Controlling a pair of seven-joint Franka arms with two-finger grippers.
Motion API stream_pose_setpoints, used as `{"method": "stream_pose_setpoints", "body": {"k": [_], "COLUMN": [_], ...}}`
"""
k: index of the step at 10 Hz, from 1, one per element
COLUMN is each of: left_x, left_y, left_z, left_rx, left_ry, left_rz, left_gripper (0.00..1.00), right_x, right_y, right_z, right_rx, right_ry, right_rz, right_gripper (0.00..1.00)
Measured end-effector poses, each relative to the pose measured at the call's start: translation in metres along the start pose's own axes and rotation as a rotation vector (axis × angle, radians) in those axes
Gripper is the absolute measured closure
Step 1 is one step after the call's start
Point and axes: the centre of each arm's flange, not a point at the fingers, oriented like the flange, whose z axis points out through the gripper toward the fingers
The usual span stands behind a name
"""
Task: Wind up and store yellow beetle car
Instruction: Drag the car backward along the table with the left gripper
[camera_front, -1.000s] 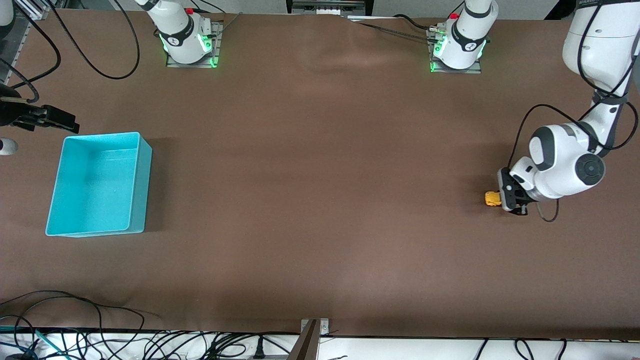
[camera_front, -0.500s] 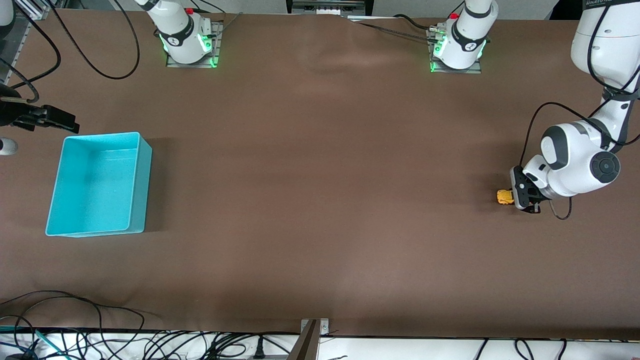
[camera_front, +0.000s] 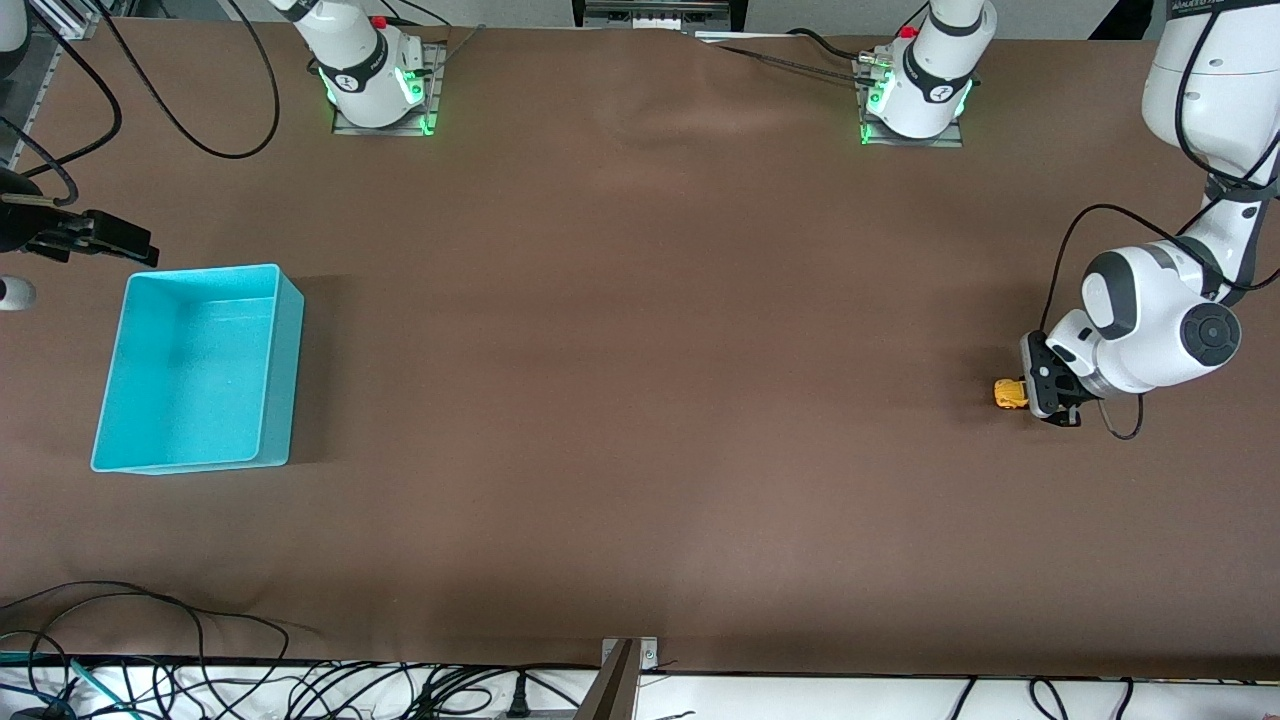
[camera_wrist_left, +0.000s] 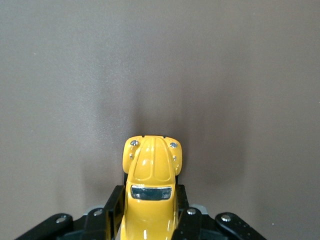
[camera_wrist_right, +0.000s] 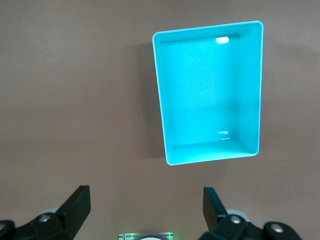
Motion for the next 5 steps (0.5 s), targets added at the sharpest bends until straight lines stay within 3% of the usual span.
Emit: {"method": "stream_pose_setpoints", "body": {"k": [3,5], "left_x": [0.000,-0.002], "left_y": [0.000,0.004], "left_z": [0.000,0.011], "left_rx": [0.000,-0.021], "left_ry": [0.000,0.001], "left_rz": [0.002,0.017], "left_gripper": [0.54,0.32], "right_x": [0.000,0.000], "right_y": [0.000,-0.001], "right_z": [0.000,0.000], "right_rx": [0.000,0.000], "right_ry": [0.000,0.000], "right_rz": [0.000,-0.001], "right_gripper": [0.00,0.00]}}
